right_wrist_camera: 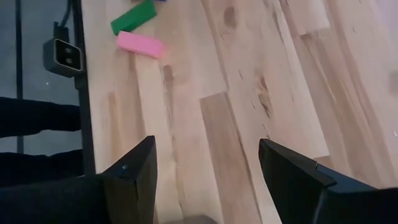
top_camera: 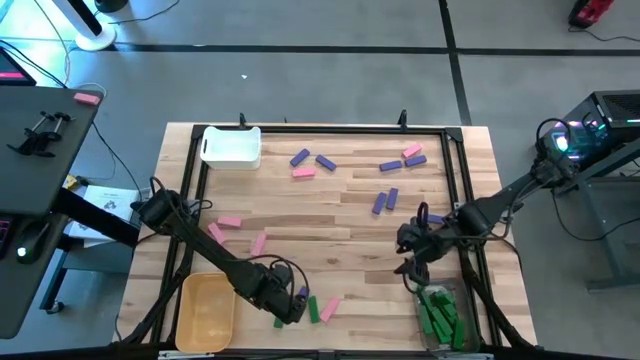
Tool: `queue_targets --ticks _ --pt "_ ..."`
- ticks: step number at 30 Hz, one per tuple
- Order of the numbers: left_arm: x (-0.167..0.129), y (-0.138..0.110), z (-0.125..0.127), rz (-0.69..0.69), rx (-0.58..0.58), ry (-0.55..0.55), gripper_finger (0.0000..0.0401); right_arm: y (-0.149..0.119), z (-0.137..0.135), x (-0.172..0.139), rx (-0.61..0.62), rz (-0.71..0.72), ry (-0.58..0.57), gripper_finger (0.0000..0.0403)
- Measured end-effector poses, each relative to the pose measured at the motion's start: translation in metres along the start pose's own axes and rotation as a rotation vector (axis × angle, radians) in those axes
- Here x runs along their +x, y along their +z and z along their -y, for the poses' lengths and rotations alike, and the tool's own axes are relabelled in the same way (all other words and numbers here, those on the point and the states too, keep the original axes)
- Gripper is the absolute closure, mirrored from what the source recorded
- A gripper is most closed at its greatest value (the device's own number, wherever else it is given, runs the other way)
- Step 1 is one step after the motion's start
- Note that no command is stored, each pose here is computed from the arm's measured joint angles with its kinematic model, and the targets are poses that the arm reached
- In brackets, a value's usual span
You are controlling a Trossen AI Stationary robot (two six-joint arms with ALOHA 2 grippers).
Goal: Sort blocks
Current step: Put the green wooden block into the black bin
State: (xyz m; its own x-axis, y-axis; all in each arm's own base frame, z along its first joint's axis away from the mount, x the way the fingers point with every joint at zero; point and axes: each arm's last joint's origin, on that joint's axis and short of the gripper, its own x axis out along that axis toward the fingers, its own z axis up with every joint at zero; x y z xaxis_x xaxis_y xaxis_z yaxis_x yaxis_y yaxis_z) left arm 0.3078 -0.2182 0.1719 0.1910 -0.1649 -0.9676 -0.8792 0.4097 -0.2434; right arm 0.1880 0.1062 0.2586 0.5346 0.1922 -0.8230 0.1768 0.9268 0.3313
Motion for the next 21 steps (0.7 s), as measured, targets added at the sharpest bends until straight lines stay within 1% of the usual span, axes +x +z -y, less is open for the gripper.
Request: queue_targets --ticks 4,9,13,17,21 --pt "0.000 -0.002 0.000 -0.001 -0.027 0.000 0.0192 -0.002 0.003 0.003 0.015 -0.016 -0.004 0.0185" --pt "0.001 -0.009 -0.002 0.000 -0.037 0.005 0.0192 0.001 0.000 0.003 0.019 0.007 0.025 0.0185" --pt "0.019 -0.014 -0.004 -0.003 -0.025 0.049 0.0192 0.004 -0.002 0.002 0.028 0.039 0.049 0.0185" --pt "0.028 -0.014 0.001 0.003 -0.006 0.008 0.0192 0.006 -0.005 0.002 0.077 0.066 0.072 0.0185" --pt "0.034 -0.013 0.002 0.034 0.003 0.008 0.0192 0.009 -0.007 0.002 0.129 0.095 0.100 0.0185"
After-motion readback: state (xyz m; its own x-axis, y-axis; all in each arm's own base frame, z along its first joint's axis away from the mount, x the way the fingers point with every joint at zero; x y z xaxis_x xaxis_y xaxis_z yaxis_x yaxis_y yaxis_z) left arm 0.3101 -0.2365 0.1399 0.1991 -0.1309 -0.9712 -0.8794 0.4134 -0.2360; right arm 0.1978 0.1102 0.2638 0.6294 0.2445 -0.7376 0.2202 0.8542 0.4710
